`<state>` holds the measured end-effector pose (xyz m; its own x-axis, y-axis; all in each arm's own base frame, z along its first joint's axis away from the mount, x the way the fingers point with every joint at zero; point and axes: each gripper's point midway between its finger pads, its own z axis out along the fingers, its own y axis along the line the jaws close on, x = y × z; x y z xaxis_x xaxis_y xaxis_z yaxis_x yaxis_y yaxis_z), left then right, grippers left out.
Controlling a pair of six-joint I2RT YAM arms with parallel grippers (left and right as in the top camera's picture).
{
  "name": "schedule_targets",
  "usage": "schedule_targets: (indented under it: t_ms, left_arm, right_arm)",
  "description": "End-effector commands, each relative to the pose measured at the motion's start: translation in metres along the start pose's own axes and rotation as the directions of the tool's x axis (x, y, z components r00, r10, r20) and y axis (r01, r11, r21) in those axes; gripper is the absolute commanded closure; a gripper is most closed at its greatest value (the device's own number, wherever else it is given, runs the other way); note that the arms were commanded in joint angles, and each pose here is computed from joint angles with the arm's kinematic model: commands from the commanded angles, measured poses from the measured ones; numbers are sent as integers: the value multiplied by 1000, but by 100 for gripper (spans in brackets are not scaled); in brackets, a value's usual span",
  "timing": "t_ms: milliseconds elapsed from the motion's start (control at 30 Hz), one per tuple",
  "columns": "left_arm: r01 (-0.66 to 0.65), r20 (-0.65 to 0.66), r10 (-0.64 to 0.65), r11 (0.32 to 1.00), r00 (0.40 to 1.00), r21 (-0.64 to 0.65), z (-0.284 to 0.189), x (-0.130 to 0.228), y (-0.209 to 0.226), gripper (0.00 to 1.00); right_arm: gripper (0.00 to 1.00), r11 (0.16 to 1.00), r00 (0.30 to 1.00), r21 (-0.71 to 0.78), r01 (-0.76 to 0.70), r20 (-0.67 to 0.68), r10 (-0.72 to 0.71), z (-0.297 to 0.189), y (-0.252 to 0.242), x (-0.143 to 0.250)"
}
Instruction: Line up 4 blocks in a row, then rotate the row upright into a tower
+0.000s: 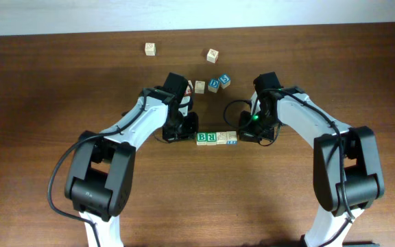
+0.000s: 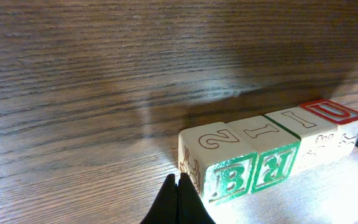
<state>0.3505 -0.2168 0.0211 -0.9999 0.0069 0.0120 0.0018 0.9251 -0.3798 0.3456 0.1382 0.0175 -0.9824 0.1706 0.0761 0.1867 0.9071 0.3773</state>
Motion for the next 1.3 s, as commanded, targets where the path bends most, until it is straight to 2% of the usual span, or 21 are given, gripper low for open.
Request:
schedule_targets:
  t_ms: [0,367,700,867,1267]
  left_arm:
    - [10,-35,-11,1000,999,-3,12,7,3,100]
    - [-76,-34,77,996,996,36,14,9,-9,100]
    - [-77,-32,78,996,996,36,14,8,-10,100]
    - [-77,-32,78,996,996,36,14,8,-10,100]
    - [-77,-33,78,996,996,36,14,8,-10,100]
  right_arm:
    - [95,1000,1000,3,2,-13,-2,4,-4,2]
    - [96,1000,1000,-1,26,-12,-26,4,-3,1]
    - [95,998,998,-33,58,-14,-59,4,3,2]
    - [96,986,991,-109,130,-8,-131,1,18,0]
    - [96,971,978,-119,209,21,-208,-11,41,8]
